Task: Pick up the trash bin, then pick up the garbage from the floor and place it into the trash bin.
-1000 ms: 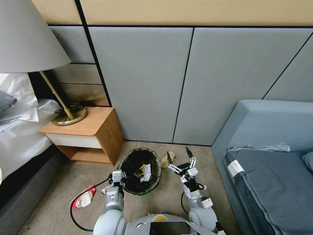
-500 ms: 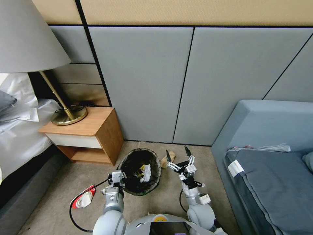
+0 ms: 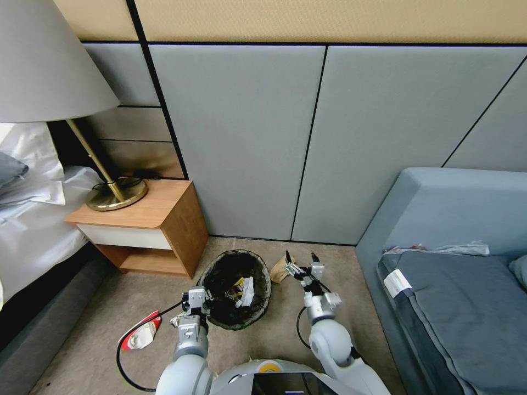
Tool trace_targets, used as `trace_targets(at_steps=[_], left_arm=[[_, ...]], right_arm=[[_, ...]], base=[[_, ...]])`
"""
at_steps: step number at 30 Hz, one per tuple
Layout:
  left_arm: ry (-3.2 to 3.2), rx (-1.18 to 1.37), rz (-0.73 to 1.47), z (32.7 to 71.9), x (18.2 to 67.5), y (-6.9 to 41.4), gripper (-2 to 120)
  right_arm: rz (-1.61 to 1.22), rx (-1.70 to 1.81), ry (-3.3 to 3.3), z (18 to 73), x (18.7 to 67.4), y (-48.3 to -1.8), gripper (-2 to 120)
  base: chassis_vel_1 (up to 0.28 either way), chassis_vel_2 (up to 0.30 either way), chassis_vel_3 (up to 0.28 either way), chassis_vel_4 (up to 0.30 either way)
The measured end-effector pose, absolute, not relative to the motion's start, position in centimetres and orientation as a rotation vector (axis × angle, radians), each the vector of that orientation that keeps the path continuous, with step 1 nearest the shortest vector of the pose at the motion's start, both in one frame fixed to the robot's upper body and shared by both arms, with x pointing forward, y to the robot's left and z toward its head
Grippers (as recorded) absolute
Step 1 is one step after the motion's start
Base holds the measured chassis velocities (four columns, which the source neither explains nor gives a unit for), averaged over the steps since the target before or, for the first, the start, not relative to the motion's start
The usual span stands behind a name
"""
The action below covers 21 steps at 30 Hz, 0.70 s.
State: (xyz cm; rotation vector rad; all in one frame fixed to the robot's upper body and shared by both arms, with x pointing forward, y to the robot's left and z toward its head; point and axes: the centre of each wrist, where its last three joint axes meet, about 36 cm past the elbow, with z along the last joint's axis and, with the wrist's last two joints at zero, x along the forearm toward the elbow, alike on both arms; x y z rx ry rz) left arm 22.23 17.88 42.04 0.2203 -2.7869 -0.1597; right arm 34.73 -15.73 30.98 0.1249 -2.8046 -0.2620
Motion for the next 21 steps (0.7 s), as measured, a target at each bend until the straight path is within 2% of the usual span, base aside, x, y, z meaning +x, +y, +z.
trace_targets(at_steps=[13,21], left_arm=[[-2.779,0.221,-0.164,41.7,22.3,17.9,0],[-2.772,0.218,-0.167,41.6,22.0,17.8,0]], right_arm=[[-0.204,0.11,-2.613,23.2,36.9,-16.5,100],[-0.167,0.124,-2.596,21.1,39.2,-16.5,100]], base=[[0.0,0.0,0.0,0.0],[0.0,0.0,0.0,0.0]])
